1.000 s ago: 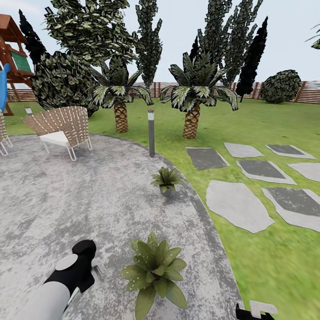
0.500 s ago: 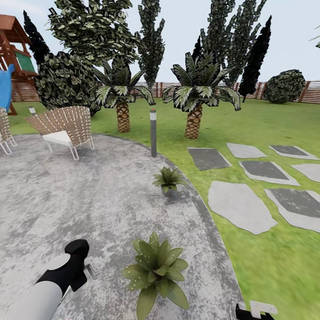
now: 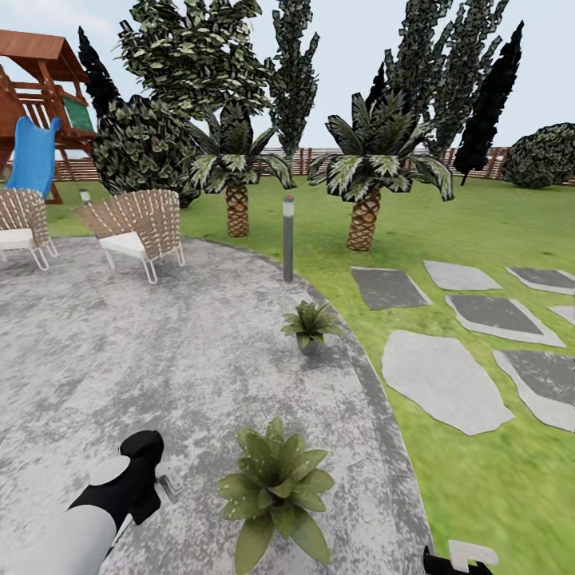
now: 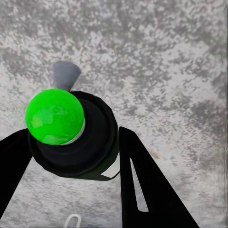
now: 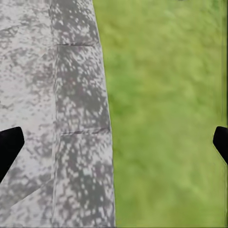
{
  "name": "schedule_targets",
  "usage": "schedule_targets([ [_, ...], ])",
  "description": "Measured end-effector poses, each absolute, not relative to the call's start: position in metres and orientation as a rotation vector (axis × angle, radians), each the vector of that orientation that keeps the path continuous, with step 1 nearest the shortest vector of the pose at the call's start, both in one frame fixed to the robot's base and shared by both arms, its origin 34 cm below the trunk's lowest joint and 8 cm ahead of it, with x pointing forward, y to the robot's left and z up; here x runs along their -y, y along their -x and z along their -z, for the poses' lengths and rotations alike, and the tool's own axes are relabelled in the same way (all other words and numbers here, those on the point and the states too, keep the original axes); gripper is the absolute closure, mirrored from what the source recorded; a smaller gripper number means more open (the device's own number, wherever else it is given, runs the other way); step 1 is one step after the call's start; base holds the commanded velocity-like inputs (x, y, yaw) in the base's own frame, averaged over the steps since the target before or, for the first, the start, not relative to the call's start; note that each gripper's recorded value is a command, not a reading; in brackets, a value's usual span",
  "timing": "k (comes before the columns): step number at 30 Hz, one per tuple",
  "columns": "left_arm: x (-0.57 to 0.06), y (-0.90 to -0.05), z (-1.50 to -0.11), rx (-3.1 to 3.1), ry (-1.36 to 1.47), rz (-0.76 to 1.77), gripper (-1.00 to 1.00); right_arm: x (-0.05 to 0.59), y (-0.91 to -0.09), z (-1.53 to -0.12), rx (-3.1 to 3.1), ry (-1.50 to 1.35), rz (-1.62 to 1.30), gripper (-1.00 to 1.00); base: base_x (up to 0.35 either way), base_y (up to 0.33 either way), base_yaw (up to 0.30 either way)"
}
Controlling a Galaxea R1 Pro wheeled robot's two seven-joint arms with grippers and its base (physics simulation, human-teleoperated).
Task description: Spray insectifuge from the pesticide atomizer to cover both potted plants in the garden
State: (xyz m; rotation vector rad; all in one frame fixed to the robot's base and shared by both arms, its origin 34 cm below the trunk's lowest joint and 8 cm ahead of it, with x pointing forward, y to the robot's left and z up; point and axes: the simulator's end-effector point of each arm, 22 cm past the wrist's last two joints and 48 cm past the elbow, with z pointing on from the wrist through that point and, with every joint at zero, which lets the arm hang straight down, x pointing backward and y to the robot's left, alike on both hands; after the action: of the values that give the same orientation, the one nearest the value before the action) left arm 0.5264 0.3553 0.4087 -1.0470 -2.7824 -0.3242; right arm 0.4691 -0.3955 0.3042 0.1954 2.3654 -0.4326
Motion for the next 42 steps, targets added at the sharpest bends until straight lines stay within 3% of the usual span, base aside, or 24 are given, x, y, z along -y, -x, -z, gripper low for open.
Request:
schedule_targets([
  [7,-0.353,-0.523,-0.407,2.777,1.041,0.301,1.00,0.395,-0.469,-0.304,-2.366,-0.195,0.433,-1.00,0.125,-0.226,0.000],
  [24,-0.346,-0.521,-0.405,2.778,1.043,0.277,1.00,0.395,-0.469,-0.304,-2.367,-0.195,0.433,-1.00,-0.218,-0.215,0.017],
  [29,-0.301,-0.510,-0.423,2.744,1.021,-0.061,1.00,0.395,-0.470,-0.304,-2.365,-0.196,0.433,-1.00,-0.218,-0.209,0.266],
  [36,-0.297,-0.511,-0.425,2.732,1.035,-0.066,1.00,0.397,-0.469,-0.304,-2.366,-0.195,0.435,-1.00,-0.187,-0.219,0.135],
  [42,-0.295,-0.510,-0.425,2.707,1.066,-0.029,1.00,0.399,-0.468,-0.305,-2.366,-0.195,0.439,-1.00,0.117,-0.185,0.002],
])
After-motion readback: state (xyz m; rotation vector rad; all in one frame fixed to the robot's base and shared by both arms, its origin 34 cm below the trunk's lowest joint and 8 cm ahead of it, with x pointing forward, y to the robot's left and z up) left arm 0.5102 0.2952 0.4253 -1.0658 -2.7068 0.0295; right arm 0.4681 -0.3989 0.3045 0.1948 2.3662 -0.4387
